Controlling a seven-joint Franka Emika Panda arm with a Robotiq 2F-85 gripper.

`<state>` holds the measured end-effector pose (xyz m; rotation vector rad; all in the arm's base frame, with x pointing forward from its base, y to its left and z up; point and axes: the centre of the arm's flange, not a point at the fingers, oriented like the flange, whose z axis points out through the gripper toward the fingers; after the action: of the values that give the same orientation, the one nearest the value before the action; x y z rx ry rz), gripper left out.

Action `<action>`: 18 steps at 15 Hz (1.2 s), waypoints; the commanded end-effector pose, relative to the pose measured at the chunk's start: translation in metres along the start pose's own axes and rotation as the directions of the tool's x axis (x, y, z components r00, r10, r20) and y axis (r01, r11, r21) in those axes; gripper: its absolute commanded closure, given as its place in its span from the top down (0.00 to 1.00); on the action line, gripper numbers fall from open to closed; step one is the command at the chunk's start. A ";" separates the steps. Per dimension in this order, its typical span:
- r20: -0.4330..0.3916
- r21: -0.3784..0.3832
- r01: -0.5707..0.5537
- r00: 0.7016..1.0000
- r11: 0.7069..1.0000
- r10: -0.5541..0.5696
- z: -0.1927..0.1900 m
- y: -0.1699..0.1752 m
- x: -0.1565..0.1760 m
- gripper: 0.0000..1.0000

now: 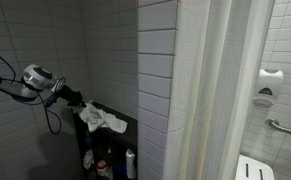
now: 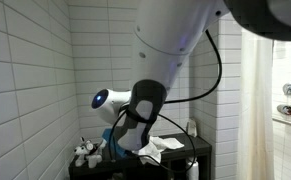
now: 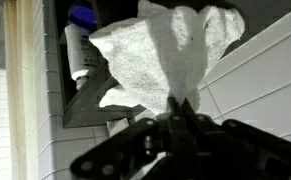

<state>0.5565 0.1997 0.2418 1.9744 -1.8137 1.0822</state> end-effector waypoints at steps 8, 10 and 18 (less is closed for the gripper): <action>0.067 -0.091 -0.011 0.998 0.996 0.017 -0.060 -0.068 0.056 0.01; 0.061 -0.081 -0.005 0.998 0.997 0.010 -0.065 -0.087 0.083 0.01; 0.089 -0.067 -0.032 0.995 0.997 0.038 -0.079 -0.148 0.192 0.30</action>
<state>0.6455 0.1407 0.4417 1.9828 -1.8997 0.9669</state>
